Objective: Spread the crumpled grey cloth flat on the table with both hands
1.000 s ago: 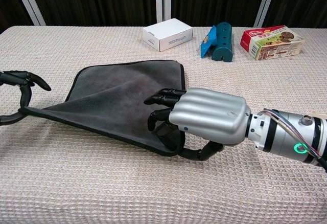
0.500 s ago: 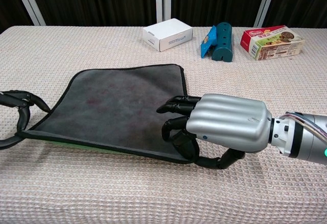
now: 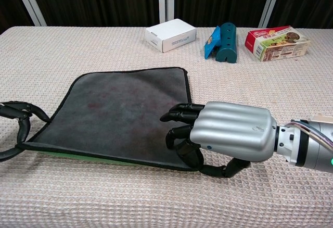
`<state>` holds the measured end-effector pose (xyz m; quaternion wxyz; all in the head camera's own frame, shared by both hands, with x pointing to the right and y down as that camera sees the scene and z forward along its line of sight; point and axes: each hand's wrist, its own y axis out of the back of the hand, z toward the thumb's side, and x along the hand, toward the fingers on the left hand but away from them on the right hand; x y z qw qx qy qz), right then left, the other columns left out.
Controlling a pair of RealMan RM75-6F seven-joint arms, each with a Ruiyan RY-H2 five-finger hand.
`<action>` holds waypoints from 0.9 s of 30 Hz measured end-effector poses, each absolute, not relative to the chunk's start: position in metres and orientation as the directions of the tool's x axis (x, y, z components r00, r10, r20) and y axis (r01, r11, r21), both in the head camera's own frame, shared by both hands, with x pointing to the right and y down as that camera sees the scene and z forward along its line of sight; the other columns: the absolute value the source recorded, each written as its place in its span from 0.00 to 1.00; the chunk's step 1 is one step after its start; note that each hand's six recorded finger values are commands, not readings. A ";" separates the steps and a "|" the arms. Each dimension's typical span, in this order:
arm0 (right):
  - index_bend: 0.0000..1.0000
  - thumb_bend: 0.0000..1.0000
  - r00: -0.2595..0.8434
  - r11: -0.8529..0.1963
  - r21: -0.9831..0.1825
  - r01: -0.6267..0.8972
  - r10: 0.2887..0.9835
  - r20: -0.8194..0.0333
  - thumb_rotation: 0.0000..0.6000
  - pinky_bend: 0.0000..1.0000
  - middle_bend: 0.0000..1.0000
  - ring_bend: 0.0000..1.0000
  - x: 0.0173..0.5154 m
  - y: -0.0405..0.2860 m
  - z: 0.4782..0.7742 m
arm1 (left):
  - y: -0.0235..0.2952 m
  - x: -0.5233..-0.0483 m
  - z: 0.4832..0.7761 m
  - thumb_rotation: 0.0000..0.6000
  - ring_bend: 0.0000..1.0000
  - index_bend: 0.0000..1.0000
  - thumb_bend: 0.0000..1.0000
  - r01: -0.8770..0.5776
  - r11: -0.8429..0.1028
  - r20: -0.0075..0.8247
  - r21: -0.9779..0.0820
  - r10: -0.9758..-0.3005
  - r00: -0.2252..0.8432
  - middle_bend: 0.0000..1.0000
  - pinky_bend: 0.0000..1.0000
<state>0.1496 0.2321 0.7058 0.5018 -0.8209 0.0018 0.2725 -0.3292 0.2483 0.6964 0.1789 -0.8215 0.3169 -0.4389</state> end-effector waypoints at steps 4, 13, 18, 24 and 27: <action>0.08 0.17 0.849 -0.490 -0.827 -0.275 0.281 -0.448 1.00 0.00 0.15 0.00 0.150 0.232 0.703 | 0.249 -0.331 0.694 1.00 0.14 0.26 0.40 -0.343 -0.734 0.609 -0.586 -0.679 0.410 0.16 0.16; 0.00 0.09 0.837 -0.460 -0.860 -0.222 0.362 -0.409 1.00 0.00 0.11 0.00 0.161 0.213 0.679 | 0.249 -0.338 0.681 0.91 0.13 0.20 0.40 -0.333 -0.716 0.595 -0.613 -0.696 0.402 0.13 0.16; 0.00 0.13 0.791 -0.449 -0.877 -0.171 0.468 -0.394 1.00 0.00 0.13 0.00 0.177 0.184 0.664 | 0.239 -0.347 0.662 0.92 0.13 0.20 0.39 -0.342 -0.675 0.558 -0.653 -0.735 0.385 0.13 0.16; 0.11 0.23 0.652 -0.448 -0.889 -0.097 0.646 -0.396 1.00 0.18 0.23 0.09 0.217 0.148 0.651 | 0.210 -0.374 0.647 1.00 0.13 0.24 0.35 -0.332 -0.572 0.502 -0.750 -0.820 0.276 0.16 0.16; 0.13 0.24 0.525 -0.439 -0.898 -0.041 0.755 -0.393 1.00 0.18 0.21 0.08 0.255 0.132 0.642 | 0.193 -0.399 0.643 1.00 0.13 0.25 0.35 -0.305 -0.501 0.472 -0.810 -0.865 0.169 0.17 0.16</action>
